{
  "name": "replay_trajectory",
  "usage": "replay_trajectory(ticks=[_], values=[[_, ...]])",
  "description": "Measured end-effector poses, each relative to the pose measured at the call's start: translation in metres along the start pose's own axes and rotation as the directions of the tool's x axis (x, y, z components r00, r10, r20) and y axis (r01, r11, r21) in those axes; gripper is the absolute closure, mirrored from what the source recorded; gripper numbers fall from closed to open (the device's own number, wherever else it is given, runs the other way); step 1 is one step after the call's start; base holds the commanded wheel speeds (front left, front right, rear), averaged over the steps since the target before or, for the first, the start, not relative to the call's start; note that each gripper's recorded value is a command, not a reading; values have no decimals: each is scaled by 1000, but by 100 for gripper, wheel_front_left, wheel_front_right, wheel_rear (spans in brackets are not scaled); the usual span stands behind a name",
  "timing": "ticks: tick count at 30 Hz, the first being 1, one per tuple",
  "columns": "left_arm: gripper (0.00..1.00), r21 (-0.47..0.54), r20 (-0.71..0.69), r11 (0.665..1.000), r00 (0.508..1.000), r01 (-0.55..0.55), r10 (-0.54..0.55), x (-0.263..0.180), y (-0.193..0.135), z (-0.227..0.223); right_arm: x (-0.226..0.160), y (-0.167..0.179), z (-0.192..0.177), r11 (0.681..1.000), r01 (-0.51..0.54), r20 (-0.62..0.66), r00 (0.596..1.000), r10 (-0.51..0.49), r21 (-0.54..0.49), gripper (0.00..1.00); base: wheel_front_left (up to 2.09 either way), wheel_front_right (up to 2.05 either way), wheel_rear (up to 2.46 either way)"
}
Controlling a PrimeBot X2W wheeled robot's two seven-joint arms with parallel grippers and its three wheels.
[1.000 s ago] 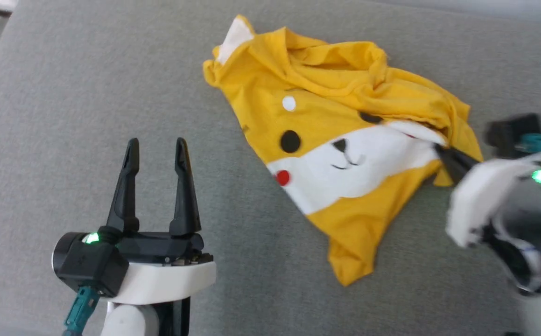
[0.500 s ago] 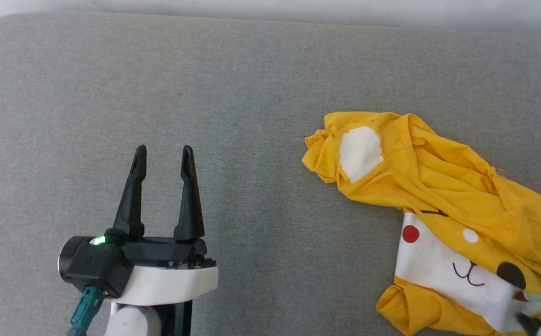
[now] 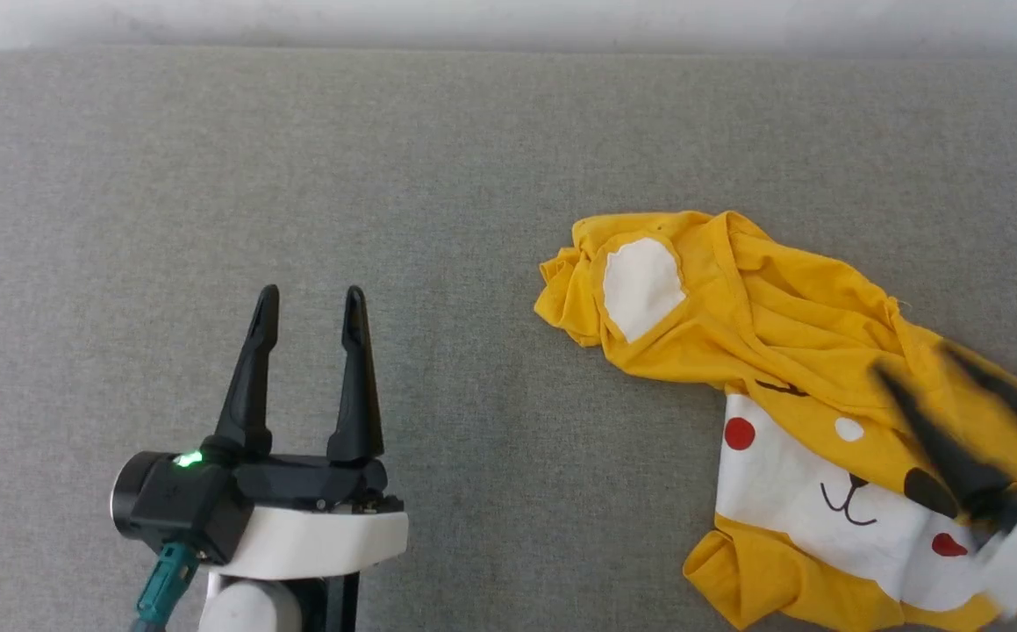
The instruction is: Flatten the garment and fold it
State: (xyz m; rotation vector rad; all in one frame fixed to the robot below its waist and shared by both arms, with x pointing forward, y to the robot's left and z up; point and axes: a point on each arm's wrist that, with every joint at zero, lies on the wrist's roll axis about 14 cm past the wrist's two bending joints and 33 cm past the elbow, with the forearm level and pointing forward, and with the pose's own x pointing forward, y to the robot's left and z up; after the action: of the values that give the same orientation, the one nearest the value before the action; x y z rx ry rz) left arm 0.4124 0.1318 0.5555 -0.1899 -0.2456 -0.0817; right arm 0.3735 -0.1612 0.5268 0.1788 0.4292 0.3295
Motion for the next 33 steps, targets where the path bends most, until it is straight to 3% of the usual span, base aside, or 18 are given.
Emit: replay_trajectory(ticks=[5, 10, 16, 17, 18, 19, 20, 25, 29, 33], values=[[0, -1, -26, 1000, 1000, -5, 5, 1, 2, -10, 6, -61, 40, 966, 229, 120, 969, -215, -117, 0, 0, 0, 0], [0, 2, -47, 1000, 999, -14, 14, 4, 6, -20, 28, -95, -3, 944, 291, -75, 949, -305, -155, 0, 0, 0, 0], [0, 11, -68, 999, 997, -33, 33, 7, 14, -30, 54, -107, -59, 951, 247, -285, 913, -293, -184, 0, 0, 0, 0], [0, 13, -70, 999, 997, -35, 35, 7, 15, -31, 58, -107, -67, 954, 238, -315, 905, -285, -180, 12, 0, 0, 0], [0, 15, -70, 999, 997, -37, 38, 7, 16, -31, 61, -106, -76, 957, 224, -348, 896, -277, -185, 59, 0, 0, 0], [0, 18, -67, 999, 997, -40, 41, 8, 17, -30, 63, -105, -83, 959, 215, -369, 889, -270, -183, 83, 0, 0, 0], [0, 20, -67, 999, 997, -43, 45, 9, 19, -30, 67, -105, -85, 961, 215, -376, 887, -267, -174, 100, 0, 0, 0], [0, 25, -70, 997, 995, -67, 69, 7, 25, -31, 85, -100, -59, 959, 186, -305, 920, -247, -213, 100, 0, 0, 0], [0, 23, -66, 996, 994, -85, 86, 8, 29, -30, 104, -92, -1, 942, 161, -159, 964, -214, -295, 100, 0, 0, 0], [0, 15, -77, 994, 991, -105, 106, 8, 34, -34, 126, -81, 61, 902, 149, -22, 985, -173, -406, 100, 0, 0, 0]])
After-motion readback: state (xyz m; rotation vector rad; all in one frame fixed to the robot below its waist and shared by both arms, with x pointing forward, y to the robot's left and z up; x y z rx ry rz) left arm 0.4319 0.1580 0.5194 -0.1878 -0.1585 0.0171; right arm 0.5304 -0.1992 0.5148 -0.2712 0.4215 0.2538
